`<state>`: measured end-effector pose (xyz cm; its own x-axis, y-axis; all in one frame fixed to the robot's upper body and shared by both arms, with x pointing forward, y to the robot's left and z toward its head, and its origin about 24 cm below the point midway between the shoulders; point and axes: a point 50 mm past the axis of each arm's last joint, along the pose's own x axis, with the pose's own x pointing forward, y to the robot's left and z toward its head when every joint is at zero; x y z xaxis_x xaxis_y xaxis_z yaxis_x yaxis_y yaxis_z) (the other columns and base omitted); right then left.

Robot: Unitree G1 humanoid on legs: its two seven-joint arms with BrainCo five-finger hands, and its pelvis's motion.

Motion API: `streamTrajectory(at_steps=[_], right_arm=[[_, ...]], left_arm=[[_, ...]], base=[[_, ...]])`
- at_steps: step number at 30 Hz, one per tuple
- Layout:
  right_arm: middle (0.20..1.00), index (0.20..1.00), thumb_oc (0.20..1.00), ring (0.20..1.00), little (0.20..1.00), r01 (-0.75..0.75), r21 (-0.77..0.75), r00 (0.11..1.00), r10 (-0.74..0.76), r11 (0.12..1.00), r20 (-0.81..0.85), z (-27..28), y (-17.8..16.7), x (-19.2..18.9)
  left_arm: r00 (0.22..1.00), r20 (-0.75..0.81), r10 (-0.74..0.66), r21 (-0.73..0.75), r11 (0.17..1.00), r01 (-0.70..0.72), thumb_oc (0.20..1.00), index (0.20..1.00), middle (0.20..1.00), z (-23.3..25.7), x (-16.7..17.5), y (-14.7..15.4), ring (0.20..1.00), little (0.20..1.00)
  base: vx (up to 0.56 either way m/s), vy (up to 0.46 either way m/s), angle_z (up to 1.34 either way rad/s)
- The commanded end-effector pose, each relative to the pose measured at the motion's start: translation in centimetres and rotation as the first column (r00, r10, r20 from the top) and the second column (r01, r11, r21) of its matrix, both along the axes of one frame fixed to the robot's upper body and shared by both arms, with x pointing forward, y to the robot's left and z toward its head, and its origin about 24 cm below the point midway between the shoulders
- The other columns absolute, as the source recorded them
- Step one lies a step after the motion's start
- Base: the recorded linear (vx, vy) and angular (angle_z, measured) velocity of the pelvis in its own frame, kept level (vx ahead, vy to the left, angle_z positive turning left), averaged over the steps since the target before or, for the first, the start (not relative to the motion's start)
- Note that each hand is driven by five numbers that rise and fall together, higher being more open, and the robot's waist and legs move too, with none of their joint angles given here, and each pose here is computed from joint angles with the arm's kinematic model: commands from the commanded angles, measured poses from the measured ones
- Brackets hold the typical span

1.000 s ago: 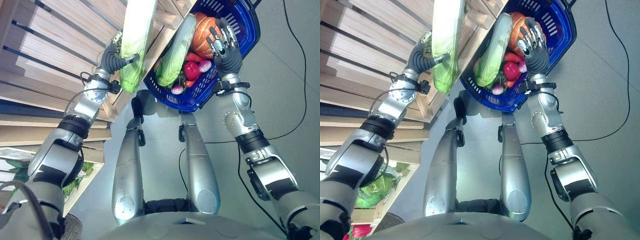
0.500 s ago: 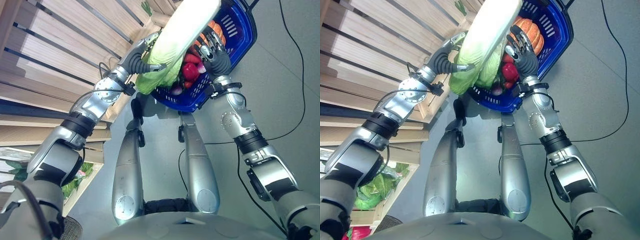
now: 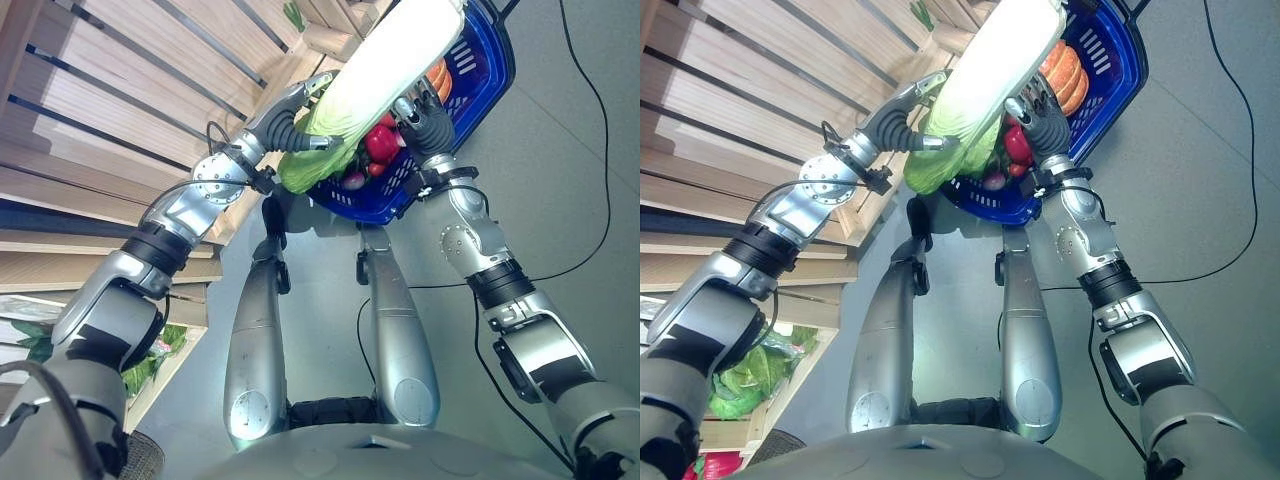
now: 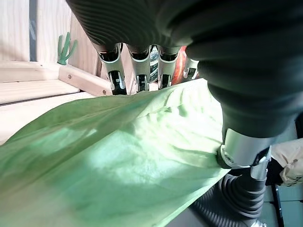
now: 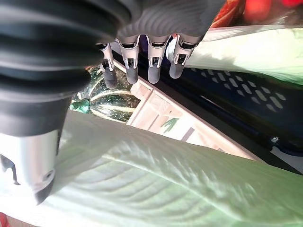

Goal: Pick up fruits and vegetables into the basket

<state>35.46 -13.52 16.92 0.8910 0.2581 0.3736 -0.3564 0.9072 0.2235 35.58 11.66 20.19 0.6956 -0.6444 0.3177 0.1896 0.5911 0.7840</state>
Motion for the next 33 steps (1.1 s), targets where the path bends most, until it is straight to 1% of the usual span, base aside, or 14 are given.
streamTrajectory(at_steps=[1,5,14,20,30,32,33], right_arm=[[1.0,1.0,1.0,1.0,1.0,-0.115,0.014,0.979,0.111,0.993,0.172,3.2,1.8,-1.5],[1.0,1.0,1.0,1.0,1.0,-0.128,0.02,0.976,0.123,0.992,0.182,3.7,1.9,-1.6],[1.0,1.0,1.0,1.0,1.0,-0.166,0.026,0.971,0.159,0.986,0.18,3.6,1.9,-1.6],[1.0,1.0,1.0,1.0,1.0,-0.177,0.028,0.968,0.169,0.984,0.186,3.7,1.8,-1.6],[1.0,1.0,1.0,1.0,1.0,-0.216,0.051,0.956,0.201,0.975,0.216,4.3,1.6,-1.8],[1.0,1.0,1.0,1.0,1.0,-0.217,0.051,0.955,0.201,0.975,0.218,4.4,1.6,-1.8],[1.0,1.0,1.0,1.0,1.0,-0.231,0.059,0.95,0.212,0.971,0.229,4.6,1.6,-2.0]], left_arm=[[0.977,0.079,-0.198,0.077,0.978,0.192,0.2,0.2,0.2,1.8,-2.0,-3.7,0.2,0.2],[0.977,0.032,-0.211,0.134,0.969,0.205,0.2,0.2,0.2,1.3,-2.0,-3.9,0.2,0.2],[0.971,0.054,-0.232,0.191,0.957,0.218,0.2,0.2,0.2,1.2,-2.3,-4.2,0.2,0.2],[0.972,0.022,-0.233,0.222,0.949,0.223,0.2,0.2,0.2,1.0,-2.3,-4.4,0.2,0.2],[0.971,-0.131,-0.2,0.323,0.917,0.233,0.2,0.2,0.2,-0.2,-1.7,-4.0,0.2,0.2],[0.97,-0.137,-0.2,0.326,0.916,0.235,0.2,0.2,0.2,-0.2,-1.7,-4.0,0.2,0.2],[0.967,-0.174,-0.187,0.349,0.907,0.238,0.2,0.2,0.2,-0.5,-1.7,-4.0,0.2,0.2]], base=[[0.0,0.0,0.0],[0.0,0.0,0.0],[0.0,0.0,0.0],[0.0,0.0,0.0],[0.0,0.0,0.0],[0.0,0.0,0.0],[0.0,0.0,0.0]])
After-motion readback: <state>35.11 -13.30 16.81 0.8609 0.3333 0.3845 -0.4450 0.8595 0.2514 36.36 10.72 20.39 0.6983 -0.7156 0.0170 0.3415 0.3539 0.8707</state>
